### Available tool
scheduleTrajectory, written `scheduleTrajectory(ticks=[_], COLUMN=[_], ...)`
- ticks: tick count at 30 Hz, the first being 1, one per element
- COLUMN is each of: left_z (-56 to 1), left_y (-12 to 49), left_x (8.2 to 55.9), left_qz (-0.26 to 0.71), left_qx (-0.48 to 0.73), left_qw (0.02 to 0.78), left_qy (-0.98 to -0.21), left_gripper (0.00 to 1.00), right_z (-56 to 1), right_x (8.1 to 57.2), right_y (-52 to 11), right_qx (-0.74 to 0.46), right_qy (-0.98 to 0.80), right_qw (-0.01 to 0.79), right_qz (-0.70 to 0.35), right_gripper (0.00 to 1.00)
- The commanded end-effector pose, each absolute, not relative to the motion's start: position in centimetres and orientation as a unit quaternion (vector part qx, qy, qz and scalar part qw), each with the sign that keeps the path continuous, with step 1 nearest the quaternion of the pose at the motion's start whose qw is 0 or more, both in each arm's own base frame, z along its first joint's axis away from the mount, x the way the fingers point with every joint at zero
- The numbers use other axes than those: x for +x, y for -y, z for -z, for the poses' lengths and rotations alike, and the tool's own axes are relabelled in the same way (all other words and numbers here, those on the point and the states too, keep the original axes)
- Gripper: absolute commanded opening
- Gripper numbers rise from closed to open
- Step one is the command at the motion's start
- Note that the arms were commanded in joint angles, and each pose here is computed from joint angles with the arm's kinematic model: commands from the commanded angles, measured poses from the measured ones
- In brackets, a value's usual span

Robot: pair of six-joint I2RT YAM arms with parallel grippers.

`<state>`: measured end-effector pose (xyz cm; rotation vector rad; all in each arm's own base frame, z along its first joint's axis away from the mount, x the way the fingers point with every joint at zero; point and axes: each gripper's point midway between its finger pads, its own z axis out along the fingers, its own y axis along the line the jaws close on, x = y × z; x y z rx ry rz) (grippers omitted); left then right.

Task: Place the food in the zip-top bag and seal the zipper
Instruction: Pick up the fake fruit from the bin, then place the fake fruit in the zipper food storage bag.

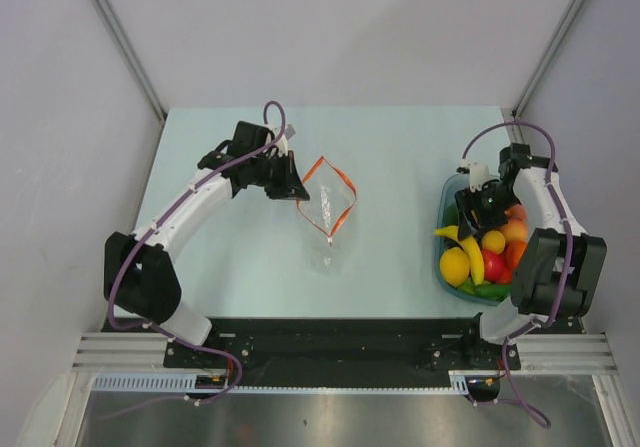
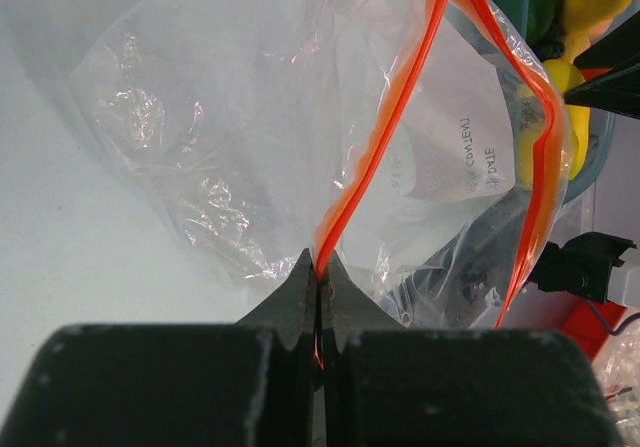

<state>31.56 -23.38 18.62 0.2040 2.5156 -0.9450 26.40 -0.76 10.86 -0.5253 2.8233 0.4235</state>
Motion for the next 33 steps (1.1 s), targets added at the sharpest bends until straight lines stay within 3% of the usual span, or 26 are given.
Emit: scheduleTrajectory(ticks=[1, 9, 16, 25, 33], left_z=[-19.3, -19.2, -19.0, -18.8, -18.8], left_y=[23.8, 24.0, 24.0, 24.0, 24.3], left_x=[31.8, 32.3, 32.4, 32.4, 32.3], left_qz=[0.352, 0.349, 0.348, 0.347, 0.350], left_qx=[0.081, 0.081, 0.081, 0.081, 0.087], left_qw=[0.233, 0.231, 0.229, 0.225, 0.220], left_qy=[-0.903, -0.904, -0.906, -0.907, -0.906], left_gripper=[0.00, 0.00, 0.00, 0.00, 0.00], right_z=[-10.1, -9.8, -12.2, -17.8, -33.4], right_x=[27.2, 26.7, 27.2, 28.7, 32.5], right_y=[1.7, 1.7, 2.6, 1.7, -8.8], right_qx=[-0.199, -0.216, -0.241, -0.250, -0.279], right_qy=[-0.964, -0.961, -0.952, -0.924, -0.772], right_qw=[0.122, 0.113, 0.163, 0.281, 0.545], right_qz=[-0.124, -0.130, -0.090, -0.067, -0.171], right_gripper=[0.59, 0.38, 0.09, 0.00, 0.00])
